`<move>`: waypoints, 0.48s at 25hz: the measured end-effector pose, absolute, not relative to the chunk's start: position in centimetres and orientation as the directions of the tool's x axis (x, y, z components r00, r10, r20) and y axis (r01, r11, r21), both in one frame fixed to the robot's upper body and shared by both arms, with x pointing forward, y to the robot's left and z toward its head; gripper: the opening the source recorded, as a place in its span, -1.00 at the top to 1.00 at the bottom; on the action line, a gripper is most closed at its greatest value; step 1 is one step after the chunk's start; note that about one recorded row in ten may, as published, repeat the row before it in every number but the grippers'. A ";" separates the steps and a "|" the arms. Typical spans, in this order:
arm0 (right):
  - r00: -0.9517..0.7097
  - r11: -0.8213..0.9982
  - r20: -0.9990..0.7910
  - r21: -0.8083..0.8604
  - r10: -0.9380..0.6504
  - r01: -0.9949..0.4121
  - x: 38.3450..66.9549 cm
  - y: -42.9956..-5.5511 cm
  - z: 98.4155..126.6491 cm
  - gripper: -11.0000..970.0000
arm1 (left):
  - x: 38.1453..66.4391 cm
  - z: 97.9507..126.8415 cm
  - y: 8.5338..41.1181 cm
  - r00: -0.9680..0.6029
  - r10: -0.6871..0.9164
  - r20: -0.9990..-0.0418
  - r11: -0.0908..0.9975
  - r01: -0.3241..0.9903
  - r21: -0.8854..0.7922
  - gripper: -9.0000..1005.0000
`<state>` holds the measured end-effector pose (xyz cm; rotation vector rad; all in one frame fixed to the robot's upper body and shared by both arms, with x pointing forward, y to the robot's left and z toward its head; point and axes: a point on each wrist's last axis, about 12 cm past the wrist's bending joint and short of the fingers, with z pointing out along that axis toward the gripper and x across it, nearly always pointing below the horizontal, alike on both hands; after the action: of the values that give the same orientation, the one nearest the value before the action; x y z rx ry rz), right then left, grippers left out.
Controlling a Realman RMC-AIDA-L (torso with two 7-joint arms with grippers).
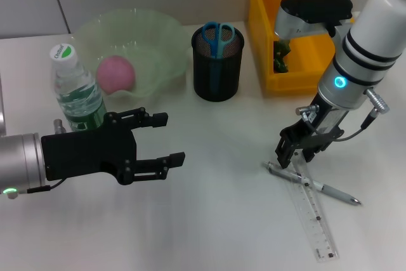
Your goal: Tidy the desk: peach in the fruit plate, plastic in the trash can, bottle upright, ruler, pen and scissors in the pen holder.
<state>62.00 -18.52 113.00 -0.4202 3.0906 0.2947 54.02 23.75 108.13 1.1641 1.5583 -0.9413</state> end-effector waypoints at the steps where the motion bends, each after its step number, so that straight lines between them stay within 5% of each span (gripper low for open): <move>1: -0.964 0.946 -0.034 0.184 -0.264 -0.265 62.0 -18.5 113.0 -0.01 | 54.0 108.1 23.8 -0.105 0.243 -0.964 0.253 0.967 -0.041 -0.53; 12: -0.962 0.947 -0.045 0.172 -0.269 -0.273 62.2 -18.4 112.8 -0.01 | 54.0 108.2 23.8 -0.101 0.243 -0.965 0.251 0.967 -0.038 -0.53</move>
<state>62.17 -18.41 112.82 -0.4282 3.0784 0.2767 54.02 23.78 108.19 1.1670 1.5548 -0.9406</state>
